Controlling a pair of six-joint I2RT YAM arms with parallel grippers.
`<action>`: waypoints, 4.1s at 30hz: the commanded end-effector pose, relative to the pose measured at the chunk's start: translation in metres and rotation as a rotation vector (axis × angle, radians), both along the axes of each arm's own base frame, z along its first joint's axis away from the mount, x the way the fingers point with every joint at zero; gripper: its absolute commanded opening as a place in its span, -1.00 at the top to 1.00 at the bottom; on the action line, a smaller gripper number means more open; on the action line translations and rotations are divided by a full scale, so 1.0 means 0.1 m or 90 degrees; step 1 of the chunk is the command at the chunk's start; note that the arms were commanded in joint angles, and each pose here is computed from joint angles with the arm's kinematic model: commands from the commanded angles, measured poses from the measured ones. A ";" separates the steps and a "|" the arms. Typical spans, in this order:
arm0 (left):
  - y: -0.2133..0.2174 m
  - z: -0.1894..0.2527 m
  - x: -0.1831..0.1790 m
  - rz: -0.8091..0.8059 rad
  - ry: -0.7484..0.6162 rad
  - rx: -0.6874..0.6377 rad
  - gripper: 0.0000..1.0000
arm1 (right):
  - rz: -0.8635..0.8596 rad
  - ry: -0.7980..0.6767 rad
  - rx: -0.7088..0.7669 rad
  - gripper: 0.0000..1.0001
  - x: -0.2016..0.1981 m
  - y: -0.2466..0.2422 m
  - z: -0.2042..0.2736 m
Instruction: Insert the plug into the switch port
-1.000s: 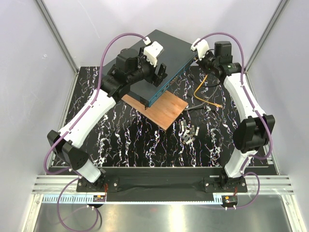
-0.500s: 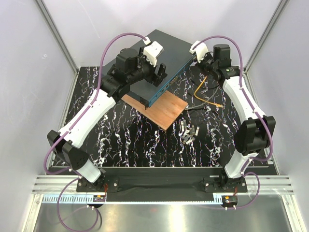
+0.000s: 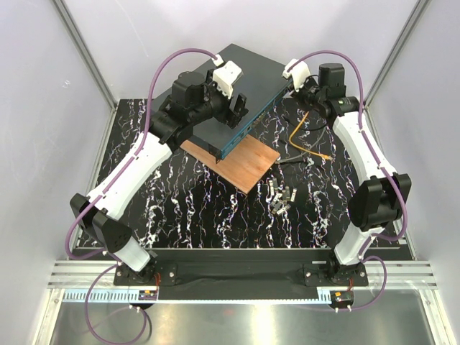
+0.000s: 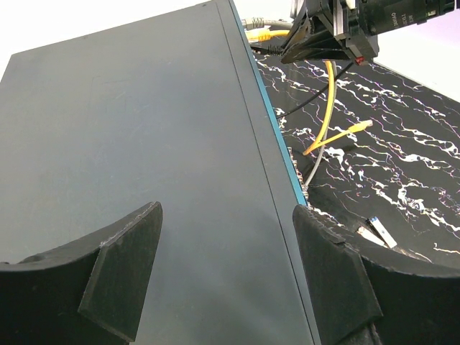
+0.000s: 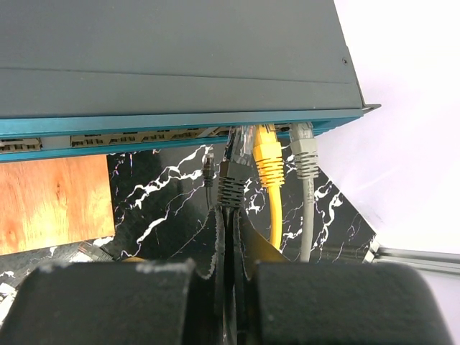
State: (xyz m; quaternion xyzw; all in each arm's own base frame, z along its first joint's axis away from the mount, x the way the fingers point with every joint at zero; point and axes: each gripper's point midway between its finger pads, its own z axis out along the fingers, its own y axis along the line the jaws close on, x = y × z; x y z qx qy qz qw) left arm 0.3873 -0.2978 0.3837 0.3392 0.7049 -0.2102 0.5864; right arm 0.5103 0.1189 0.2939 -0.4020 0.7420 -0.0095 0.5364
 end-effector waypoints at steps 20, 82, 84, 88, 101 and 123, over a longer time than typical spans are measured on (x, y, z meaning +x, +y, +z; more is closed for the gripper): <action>0.03 0.23 0.02 -0.001 -0.038 -0.025 -0.59 | 0.182 -0.165 0.008 1.00 -0.19 0.50 0.81; 0.02 0.22 0.07 -0.002 -0.042 -0.019 -0.60 | 0.143 -0.234 -0.074 1.00 0.04 0.21 0.64; 0.02 0.24 0.07 -0.001 -0.045 -0.019 -0.60 | 0.144 -0.240 -0.081 1.00 0.05 0.21 0.61; 0.03 0.23 0.07 0.000 -0.043 -0.016 -0.61 | 0.152 -0.260 -0.102 1.00 0.09 0.21 0.58; 0.05 0.14 0.10 0.011 -0.027 -0.011 -0.63 | 0.171 -0.295 -0.113 1.00 0.03 0.15 0.52; 0.03 0.08 0.14 0.012 -0.012 -0.015 -0.63 | 0.130 -0.277 -0.091 1.00 0.30 0.14 0.65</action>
